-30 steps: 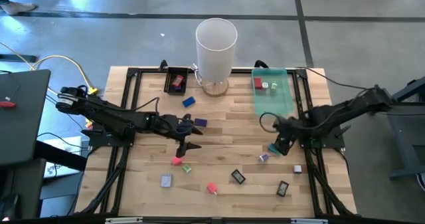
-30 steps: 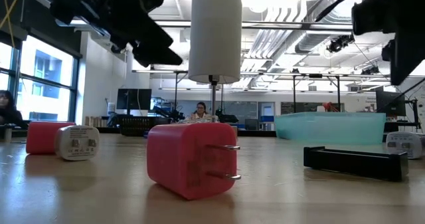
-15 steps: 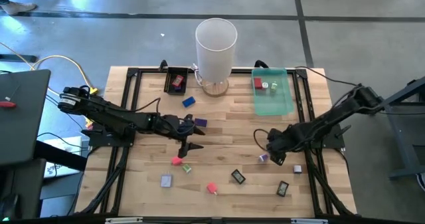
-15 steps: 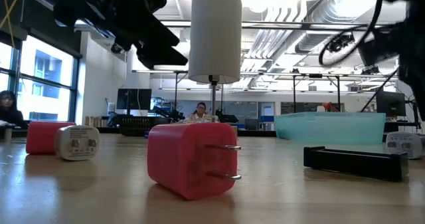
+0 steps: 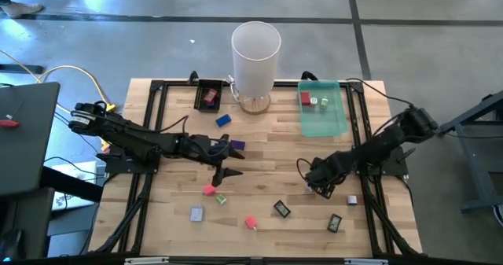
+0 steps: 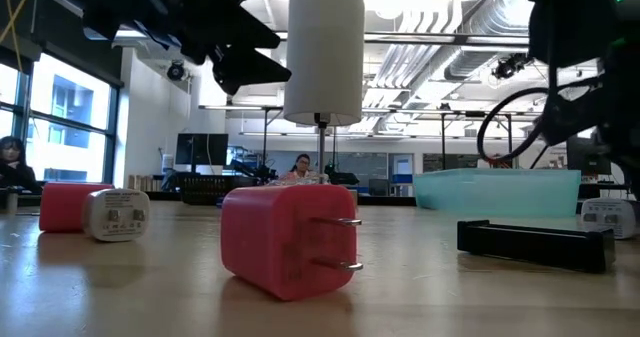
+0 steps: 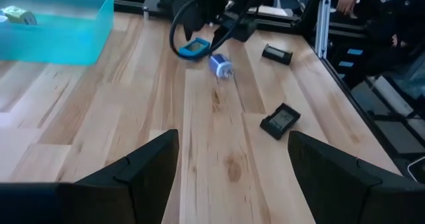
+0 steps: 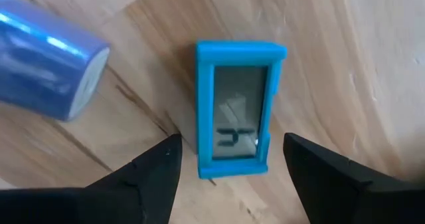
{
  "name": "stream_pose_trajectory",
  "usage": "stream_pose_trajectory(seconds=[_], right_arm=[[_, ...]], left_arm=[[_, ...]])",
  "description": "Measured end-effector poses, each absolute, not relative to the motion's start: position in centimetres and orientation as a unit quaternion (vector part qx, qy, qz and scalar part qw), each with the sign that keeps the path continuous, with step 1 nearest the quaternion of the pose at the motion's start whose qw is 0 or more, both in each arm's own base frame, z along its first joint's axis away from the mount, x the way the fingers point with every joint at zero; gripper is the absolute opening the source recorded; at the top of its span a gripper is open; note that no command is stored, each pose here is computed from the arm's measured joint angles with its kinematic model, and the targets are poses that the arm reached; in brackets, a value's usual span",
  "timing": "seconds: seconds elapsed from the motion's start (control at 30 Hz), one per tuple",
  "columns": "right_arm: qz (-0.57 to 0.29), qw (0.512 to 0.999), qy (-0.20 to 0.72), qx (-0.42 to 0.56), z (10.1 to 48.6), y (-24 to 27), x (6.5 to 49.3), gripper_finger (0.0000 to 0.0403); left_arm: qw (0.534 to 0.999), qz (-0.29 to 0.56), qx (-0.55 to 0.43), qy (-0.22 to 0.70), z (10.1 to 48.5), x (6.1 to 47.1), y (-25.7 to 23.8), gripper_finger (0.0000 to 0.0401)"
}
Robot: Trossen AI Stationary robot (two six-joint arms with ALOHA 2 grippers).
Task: Pick & Place Office items
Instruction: Put the light blue digital clock into the black bin
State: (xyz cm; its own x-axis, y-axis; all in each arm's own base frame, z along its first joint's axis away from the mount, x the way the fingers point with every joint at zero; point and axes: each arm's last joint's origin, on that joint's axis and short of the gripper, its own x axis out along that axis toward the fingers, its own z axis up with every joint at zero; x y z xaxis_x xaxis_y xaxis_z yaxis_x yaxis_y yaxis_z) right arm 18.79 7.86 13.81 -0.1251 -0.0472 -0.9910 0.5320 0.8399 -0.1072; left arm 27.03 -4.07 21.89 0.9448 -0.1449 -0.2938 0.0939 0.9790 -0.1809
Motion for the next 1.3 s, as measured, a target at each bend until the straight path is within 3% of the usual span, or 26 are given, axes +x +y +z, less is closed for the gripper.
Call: stream_pose_trajectory(seconds=[0.43, 0.73, 1.1, 1.3], right_arm=[[-0.204, 0.633, 0.724, 0.184, 13.2, 7.6, 19.5, 0.0241], [-0.201, 0.633, 0.724, 0.186, 13.1, 7.6, 19.6, 0.0133], [-0.276, 0.609, 0.728, 0.151, 13.9, 7.1, 18.4, 0.0132], [-0.313, 0.618, 0.714, 0.101, 16.5, 7.3, 18.3, 0.0132]], left_arm=[[0.980, -0.066, -0.103, 0.156, 21.9, 27.0, -4.5, 0.0275], [0.979, -0.079, -0.101, 0.157, 21.9, 26.8, -5.2, 0.0275], [0.980, -0.075, -0.102, 0.156, 21.9, 26.8, -5.4, 0.0275], [0.983, -0.051, -0.096, 0.145, 22.1, 26.9, -5.3, 0.0275]])
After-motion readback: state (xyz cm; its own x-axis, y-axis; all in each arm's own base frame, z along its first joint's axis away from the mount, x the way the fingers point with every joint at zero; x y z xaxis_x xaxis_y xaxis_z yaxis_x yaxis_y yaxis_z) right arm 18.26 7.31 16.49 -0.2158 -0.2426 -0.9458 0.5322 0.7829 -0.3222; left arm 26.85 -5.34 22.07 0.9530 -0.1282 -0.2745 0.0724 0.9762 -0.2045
